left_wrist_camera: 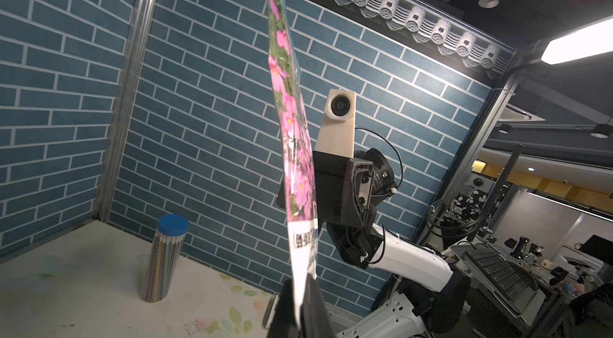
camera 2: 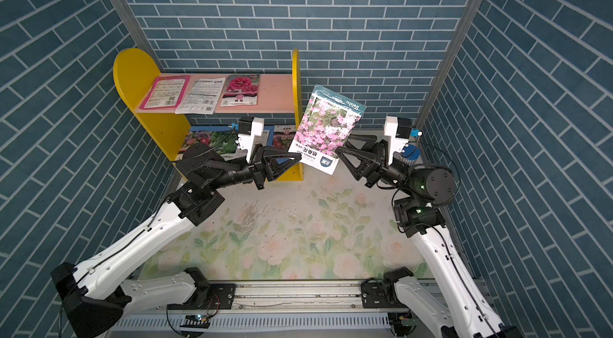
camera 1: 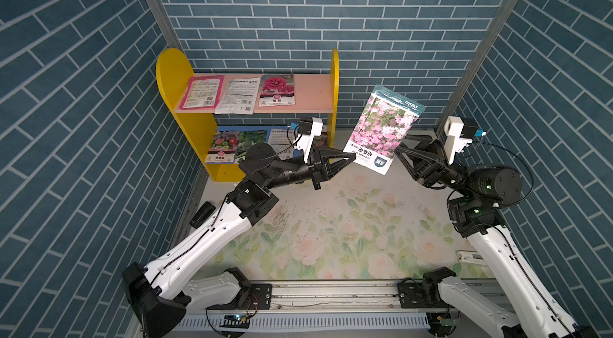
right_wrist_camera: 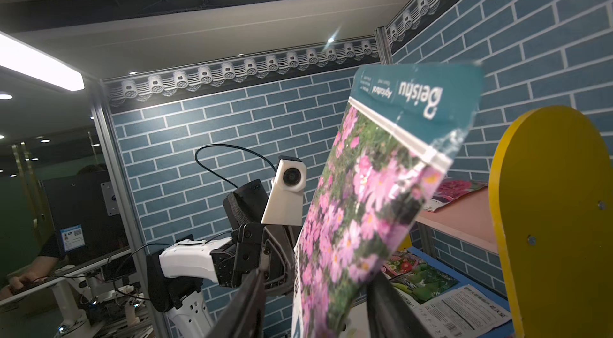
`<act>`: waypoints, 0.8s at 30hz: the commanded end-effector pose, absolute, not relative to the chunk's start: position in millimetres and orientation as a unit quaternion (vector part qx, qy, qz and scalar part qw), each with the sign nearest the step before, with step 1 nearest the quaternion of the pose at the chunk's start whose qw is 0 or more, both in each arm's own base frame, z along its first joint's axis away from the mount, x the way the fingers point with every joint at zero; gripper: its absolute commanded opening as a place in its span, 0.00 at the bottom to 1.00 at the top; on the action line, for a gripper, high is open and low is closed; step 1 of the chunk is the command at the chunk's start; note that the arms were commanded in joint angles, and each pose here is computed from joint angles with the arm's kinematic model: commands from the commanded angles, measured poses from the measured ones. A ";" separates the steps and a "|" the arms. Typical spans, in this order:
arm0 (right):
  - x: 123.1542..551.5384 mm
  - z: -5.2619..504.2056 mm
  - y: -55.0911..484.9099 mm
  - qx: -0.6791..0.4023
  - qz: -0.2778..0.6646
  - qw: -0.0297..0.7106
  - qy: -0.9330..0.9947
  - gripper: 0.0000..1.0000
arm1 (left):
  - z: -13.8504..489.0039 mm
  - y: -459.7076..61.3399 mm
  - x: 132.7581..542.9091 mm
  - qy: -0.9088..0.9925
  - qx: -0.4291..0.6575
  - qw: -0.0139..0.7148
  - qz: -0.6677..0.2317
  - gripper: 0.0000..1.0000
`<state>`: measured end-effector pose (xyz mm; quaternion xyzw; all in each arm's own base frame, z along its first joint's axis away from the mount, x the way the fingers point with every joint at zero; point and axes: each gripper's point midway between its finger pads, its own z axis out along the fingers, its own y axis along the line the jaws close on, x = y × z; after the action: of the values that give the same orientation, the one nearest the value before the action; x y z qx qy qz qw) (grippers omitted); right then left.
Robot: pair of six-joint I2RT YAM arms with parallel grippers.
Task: Take the seed bag off the shelf
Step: Pick up the seed packet from the shelf.
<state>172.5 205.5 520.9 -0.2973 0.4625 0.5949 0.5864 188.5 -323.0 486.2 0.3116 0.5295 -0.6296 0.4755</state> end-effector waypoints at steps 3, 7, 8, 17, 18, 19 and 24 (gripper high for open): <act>155.8 536.4 201.4 -0.306 0.604 0.591 0.438 0.07 | 500.3 -326.7 184.5 0.507 0.319 0.492 -0.631 0.05; 156.3 532.3 202.0 -0.306 0.597 0.587 0.453 0.00 | 492.4 -329.0 190.6 0.533 0.329 0.494 -0.603 0.60; 156.2 529.8 202.1 -0.306 0.595 0.585 0.459 0.00 | 488.6 -329.6 195.0 0.545 0.329 0.497 -0.590 0.74; 141.5 503.7 209.9 -0.349 0.592 0.529 0.498 0.00 | 493.8 -324.6 194.9 0.570 0.383 0.512 -0.517 0.86; 139.4 500.3 211.1 -0.355 0.594 0.520 0.500 0.00 | 492.2 -326.5 195.0 0.572 0.389 0.506 -0.515 0.86; 138.0 497.8 211.9 -0.359 0.596 0.513 0.503 0.00 | 492.0 -327.7 194.1 0.572 0.394 0.502 -0.516 0.84; 138.8 486.4 213.5 -0.369 0.581 0.500 0.526 0.00 | 479.8 -341.9 187.2 0.573 0.423 0.449 -0.541 0.73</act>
<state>152.1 213.4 485.3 -0.3362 0.5303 0.5942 0.5027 192.1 -332.0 502.3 0.3939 0.5584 -0.5347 0.4971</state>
